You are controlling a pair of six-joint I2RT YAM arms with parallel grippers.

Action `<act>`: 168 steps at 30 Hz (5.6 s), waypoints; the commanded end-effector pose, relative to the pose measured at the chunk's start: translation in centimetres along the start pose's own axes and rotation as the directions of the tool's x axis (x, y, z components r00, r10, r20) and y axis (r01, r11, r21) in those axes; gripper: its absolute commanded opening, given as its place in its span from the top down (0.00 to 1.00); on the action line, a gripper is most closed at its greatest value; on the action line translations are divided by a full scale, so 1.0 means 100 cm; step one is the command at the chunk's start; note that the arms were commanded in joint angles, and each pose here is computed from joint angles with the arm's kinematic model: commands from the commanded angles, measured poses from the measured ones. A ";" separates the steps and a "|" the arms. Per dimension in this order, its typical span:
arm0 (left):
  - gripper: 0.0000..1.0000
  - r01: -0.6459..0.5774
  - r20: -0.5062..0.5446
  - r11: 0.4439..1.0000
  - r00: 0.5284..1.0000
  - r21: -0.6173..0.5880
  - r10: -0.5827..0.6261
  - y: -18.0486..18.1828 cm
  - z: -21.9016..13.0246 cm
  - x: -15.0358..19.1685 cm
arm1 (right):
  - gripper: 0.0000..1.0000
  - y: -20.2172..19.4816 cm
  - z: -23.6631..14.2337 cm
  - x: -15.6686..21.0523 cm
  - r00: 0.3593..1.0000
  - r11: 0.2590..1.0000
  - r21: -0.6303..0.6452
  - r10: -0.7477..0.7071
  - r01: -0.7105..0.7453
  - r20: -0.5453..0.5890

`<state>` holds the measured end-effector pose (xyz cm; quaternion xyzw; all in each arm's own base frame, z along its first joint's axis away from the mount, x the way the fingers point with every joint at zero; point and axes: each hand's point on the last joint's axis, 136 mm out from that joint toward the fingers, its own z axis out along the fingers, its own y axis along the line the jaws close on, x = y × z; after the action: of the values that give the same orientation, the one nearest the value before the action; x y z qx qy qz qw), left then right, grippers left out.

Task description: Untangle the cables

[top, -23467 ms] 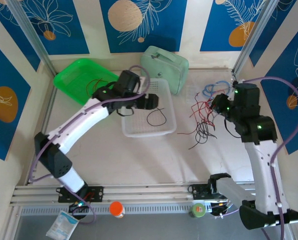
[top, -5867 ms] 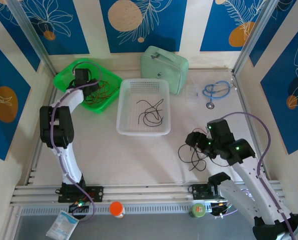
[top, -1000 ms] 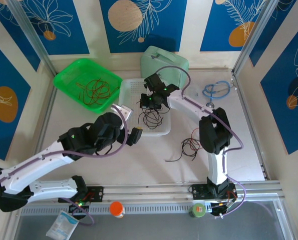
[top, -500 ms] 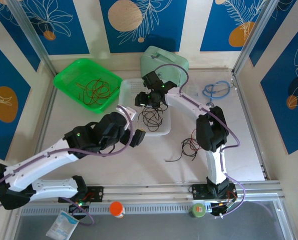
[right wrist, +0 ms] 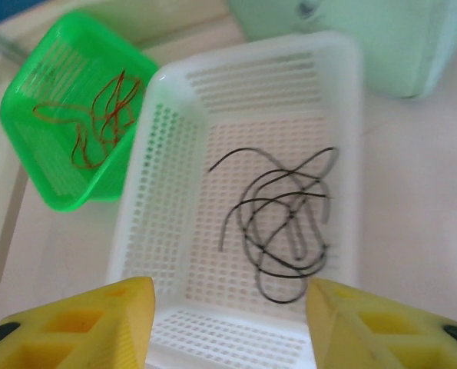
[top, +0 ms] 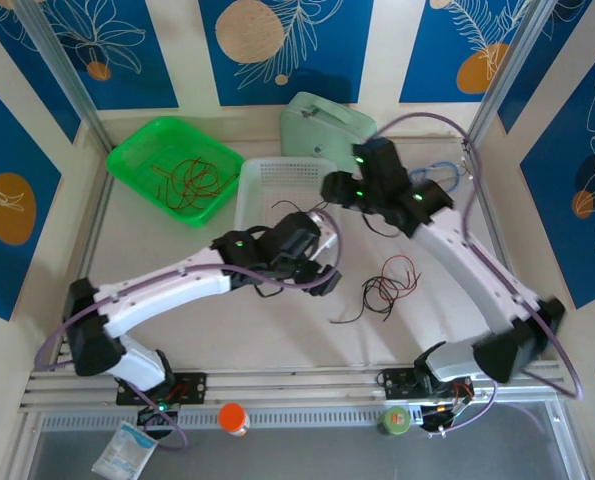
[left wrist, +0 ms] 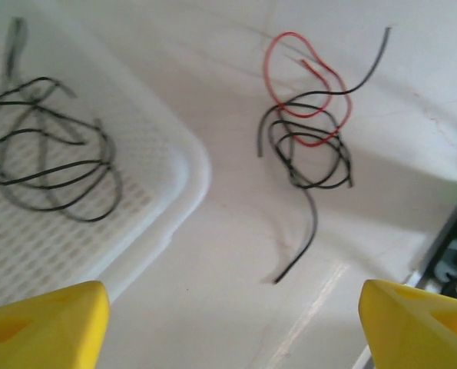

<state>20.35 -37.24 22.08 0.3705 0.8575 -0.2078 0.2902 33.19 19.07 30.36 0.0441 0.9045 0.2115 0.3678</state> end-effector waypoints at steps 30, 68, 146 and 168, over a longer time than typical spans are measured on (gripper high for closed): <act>0.57 -0.193 -0.297 0.978 0.932 0.079 0.208 -0.040 0.205 0.009 | 0.47 -0.131 -0.127 0.052 0.967 0.959 0.167 0.203 -0.228 0.154; 0.94 -0.206 -0.336 0.977 0.918 0.052 0.211 -0.032 0.223 0.026 | 0.47 -0.127 -0.139 0.049 0.960 0.964 0.127 0.208 -0.234 0.188; 1.00 -0.013 0.127 0.999 0.992 -0.041 0.019 -0.012 -0.001 -0.143 | 1.00 -0.316 -0.045 0.147 0.722 0.584 0.432 0.481 -0.687 0.498; 0.54 -0.221 0.144 0.911 0.973 0.348 0.181 -0.070 0.106 -0.099 | 1.00 -0.299 -0.026 0.147 0.716 0.657 0.290 0.611 -0.696 0.337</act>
<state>25.48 -49.93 23.42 0.4418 0.7984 -0.2931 0.2854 21.98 -6.56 8.40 0.4974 0.7925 0.1031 0.3375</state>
